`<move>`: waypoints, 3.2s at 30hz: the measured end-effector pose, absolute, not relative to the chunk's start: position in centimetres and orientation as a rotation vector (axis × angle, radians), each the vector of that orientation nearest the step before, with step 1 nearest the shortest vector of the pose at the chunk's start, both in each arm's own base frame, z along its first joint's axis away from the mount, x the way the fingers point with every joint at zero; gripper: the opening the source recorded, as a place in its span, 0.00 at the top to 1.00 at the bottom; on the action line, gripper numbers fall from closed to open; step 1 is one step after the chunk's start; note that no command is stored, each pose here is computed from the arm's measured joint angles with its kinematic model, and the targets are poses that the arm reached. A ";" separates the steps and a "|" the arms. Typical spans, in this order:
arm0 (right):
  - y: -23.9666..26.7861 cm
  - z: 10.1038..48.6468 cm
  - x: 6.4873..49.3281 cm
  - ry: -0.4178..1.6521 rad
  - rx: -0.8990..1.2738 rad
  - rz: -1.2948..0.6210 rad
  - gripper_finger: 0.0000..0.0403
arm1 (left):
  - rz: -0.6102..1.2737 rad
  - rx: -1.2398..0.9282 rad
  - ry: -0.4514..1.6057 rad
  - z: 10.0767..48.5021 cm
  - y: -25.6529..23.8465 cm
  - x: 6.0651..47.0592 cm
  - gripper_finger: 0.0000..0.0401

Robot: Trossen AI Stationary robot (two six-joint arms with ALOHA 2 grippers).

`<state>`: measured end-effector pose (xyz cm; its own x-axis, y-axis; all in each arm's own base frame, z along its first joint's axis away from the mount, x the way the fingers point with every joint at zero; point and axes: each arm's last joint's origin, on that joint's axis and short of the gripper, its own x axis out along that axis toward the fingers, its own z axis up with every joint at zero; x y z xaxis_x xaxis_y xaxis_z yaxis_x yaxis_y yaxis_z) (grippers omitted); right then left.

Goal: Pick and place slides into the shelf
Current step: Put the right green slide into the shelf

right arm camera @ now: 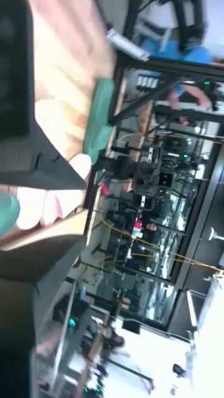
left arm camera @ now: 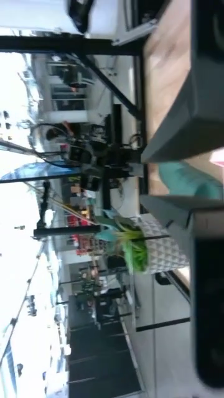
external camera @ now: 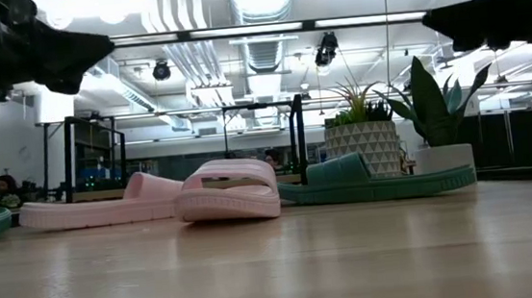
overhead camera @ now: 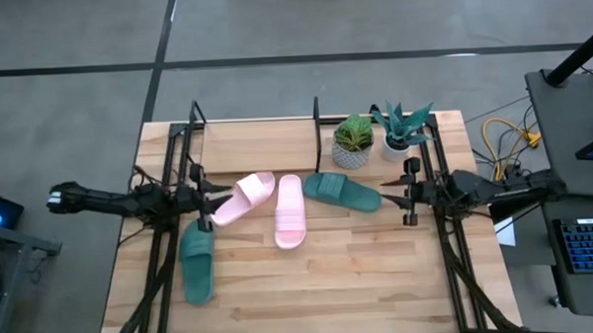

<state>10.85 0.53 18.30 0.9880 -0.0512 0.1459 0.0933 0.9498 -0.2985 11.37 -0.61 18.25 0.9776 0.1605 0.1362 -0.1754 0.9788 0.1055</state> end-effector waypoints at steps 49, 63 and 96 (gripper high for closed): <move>0.3 14.4 23.8 0.830 -0.934 -0.110 0.67 | 0.401 0.378 -0.251 20.2 -0.2 12.3 0.46; -0.9 12.5 26.5 0.950 -1.013 -0.169 0.66 | 0.401 0.378 -0.251 20.1 -0.2 12.3 0.46; 1.3 19.5 29.8 0.926 -0.756 -0.499 0.97 | 0.403 0.413 -0.240 20.0 -0.3 12.3 0.46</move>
<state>29.80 1.27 19.51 0.5199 -0.6743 -0.5244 0.0670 0.6442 -0.7619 12.29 -0.26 20.02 0.8937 0.3289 0.3053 -0.4250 0.8389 0.3401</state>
